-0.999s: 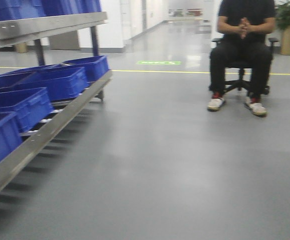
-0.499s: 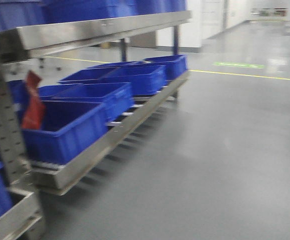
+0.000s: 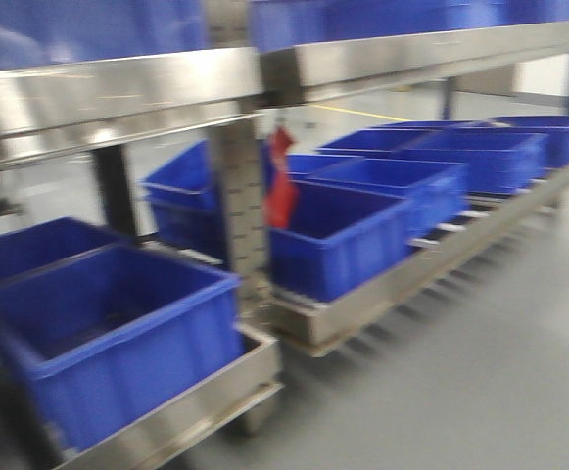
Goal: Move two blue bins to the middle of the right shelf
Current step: 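Drive up to the other rack of dark-blue bins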
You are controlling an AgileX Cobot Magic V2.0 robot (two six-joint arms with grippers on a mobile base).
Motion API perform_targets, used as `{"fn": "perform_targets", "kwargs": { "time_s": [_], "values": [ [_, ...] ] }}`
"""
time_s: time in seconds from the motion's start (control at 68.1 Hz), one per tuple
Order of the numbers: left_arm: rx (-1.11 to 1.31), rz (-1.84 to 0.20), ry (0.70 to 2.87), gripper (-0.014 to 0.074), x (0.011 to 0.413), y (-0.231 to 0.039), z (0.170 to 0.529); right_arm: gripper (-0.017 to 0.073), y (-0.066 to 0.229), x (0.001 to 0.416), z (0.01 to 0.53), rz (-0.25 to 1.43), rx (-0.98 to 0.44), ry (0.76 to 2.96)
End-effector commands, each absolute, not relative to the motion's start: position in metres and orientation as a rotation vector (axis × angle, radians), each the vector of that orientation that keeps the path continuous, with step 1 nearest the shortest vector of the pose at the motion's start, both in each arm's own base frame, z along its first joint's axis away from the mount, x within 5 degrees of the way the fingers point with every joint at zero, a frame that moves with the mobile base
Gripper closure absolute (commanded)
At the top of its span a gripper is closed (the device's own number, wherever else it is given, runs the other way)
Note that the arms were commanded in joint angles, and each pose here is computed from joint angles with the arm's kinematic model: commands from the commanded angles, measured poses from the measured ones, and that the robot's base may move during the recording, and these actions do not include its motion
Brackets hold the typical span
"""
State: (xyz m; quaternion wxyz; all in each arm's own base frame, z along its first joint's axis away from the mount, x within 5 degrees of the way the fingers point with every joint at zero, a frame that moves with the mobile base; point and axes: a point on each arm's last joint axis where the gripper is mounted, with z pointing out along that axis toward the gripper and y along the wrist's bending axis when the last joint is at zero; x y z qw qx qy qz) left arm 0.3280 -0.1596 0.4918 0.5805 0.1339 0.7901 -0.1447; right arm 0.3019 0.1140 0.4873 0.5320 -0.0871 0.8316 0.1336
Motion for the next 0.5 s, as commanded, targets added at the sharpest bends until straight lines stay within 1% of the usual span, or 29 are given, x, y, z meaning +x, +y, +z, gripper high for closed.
{"fn": "perform_targets", "kwargs": {
  "time_s": [0.0, 0.485],
  "values": [
    [0.283, -0.48, 1.794, 0.0704, 0.3184, -0.1683, 0.504, 0.0711, 0.1224, 0.2959, 0.5024, 0.423, -0.212, 1.874],
    [0.283, -0.48, 1.794, 0.0704, 0.3184, -0.1683, 0.504, 0.0711, 0.1224, 0.2959, 0.5024, 0.423, -0.212, 1.874]
  ]
}}
